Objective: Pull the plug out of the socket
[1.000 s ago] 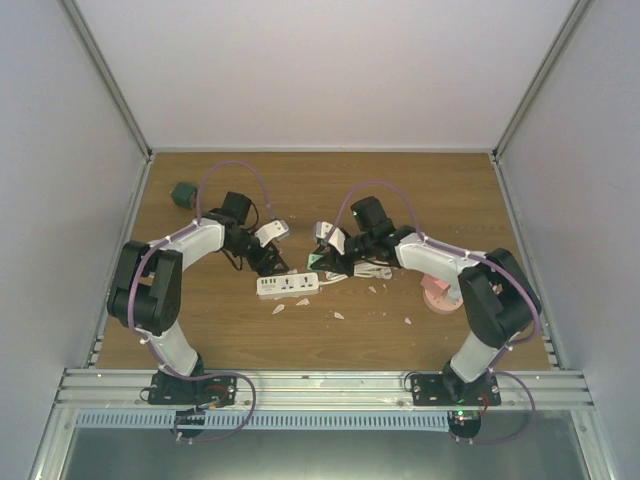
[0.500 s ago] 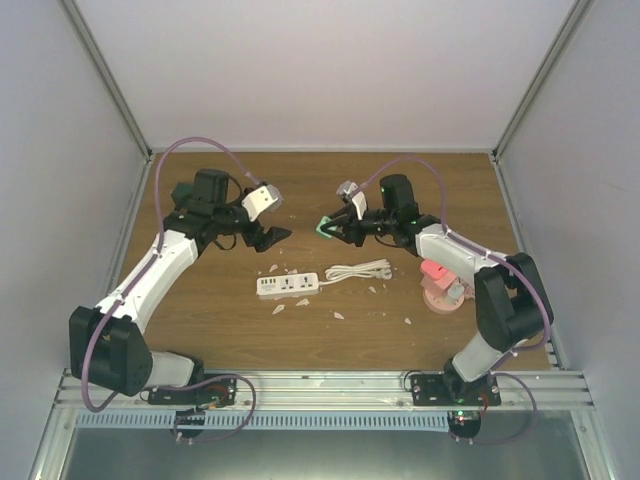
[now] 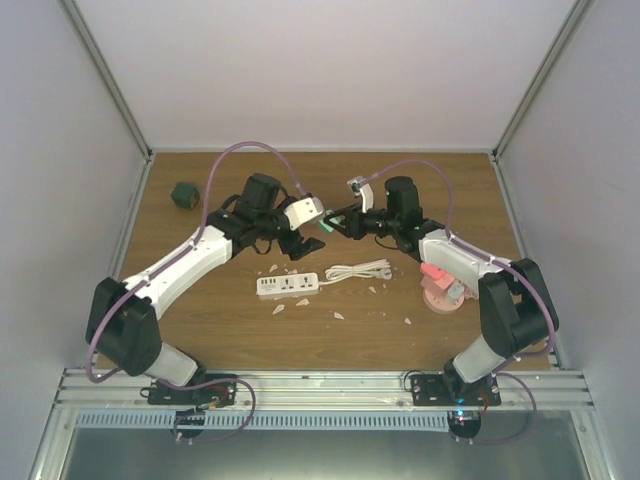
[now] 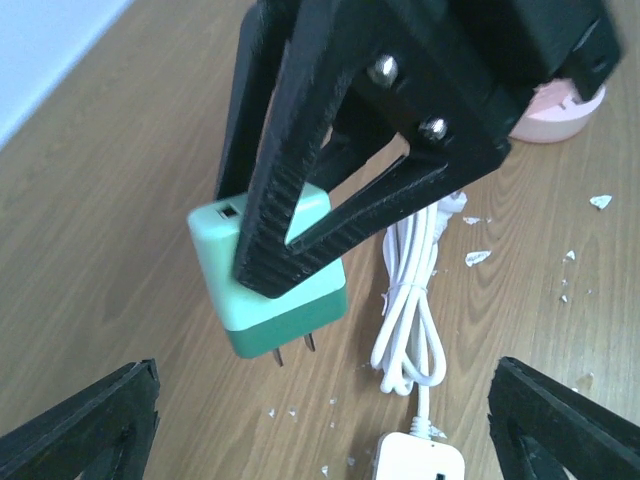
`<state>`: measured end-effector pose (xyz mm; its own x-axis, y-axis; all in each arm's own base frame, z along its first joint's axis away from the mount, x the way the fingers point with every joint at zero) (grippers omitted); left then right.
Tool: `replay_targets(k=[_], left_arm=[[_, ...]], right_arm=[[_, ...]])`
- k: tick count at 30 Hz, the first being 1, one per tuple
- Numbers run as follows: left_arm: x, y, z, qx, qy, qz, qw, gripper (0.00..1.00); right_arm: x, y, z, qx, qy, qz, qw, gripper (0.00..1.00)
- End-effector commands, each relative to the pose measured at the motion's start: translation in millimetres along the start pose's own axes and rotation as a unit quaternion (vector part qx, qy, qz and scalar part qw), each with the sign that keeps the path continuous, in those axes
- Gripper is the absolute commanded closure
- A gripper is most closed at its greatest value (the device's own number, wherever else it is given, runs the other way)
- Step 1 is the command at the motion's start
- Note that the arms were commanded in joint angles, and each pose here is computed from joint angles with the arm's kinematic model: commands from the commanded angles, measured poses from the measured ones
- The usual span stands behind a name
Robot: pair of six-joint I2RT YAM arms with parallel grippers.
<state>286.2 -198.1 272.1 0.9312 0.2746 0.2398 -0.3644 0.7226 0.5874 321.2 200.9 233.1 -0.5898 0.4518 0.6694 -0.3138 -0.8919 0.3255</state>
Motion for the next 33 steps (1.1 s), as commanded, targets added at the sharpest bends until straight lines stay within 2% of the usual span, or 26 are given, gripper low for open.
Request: replay_targets(k=[1, 9, 15, 19, 22, 30, 32, 33], left_arm=[[12, -16, 12, -0.004, 0.01, 0.024, 1.0, 0.13], [16, -40, 20, 0.007, 0.01, 0.036, 0.999, 0.2], [22, -45, 20, 0.017, 0.017, 0.063, 0.998, 0.28], [22, -49, 19, 0.019, 0.022, 0.063, 0.998, 0.3], [23, -53, 17, 0.022, 0.026, 0.064, 0.997, 0.37], [24, -54, 16, 0.025, 0.029, 0.069, 0.997, 0.61], [22, -52, 15, 0.023, 0.029, 0.066, 0.997, 0.65], [22, -51, 14, 0.022, 0.029, 0.063, 0.997, 0.67]], right_arm=[[3, 8, 9, -0.035, -0.057, -0.008, 0.998, 0.97], [3, 6, 6, -0.031, -0.096, 0.012, 0.995, 0.99], [3, 8, 4, -0.036, -0.123, 0.008, 0.992, 1.0], [1, 6, 2, -0.029, -0.148, 0.015, 0.988, 0.99], [-1, 3, 0, -0.022, -0.158, 0.024, 0.987, 0.98], [-4, 2, -4, -0.018, -0.164, 0.024, 0.986, 0.9], [-5, 2, -4, -0.023, -0.16, 0.017, 0.987, 0.82], [-6, 3, -5, -0.025, -0.158, 0.013, 0.987, 0.73]])
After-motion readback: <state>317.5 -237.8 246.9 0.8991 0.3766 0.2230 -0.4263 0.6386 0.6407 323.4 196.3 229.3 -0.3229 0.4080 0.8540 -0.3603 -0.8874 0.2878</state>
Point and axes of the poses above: each gripper's point midway between its finger pads, its own y axis back along the fingers, its own x axis along the line the jaws close on, z = x × y, the point moved 10 cm from there along y, back along the fingers, and after that the axes turned 10 degrees about -y, right-handed, at the moved point
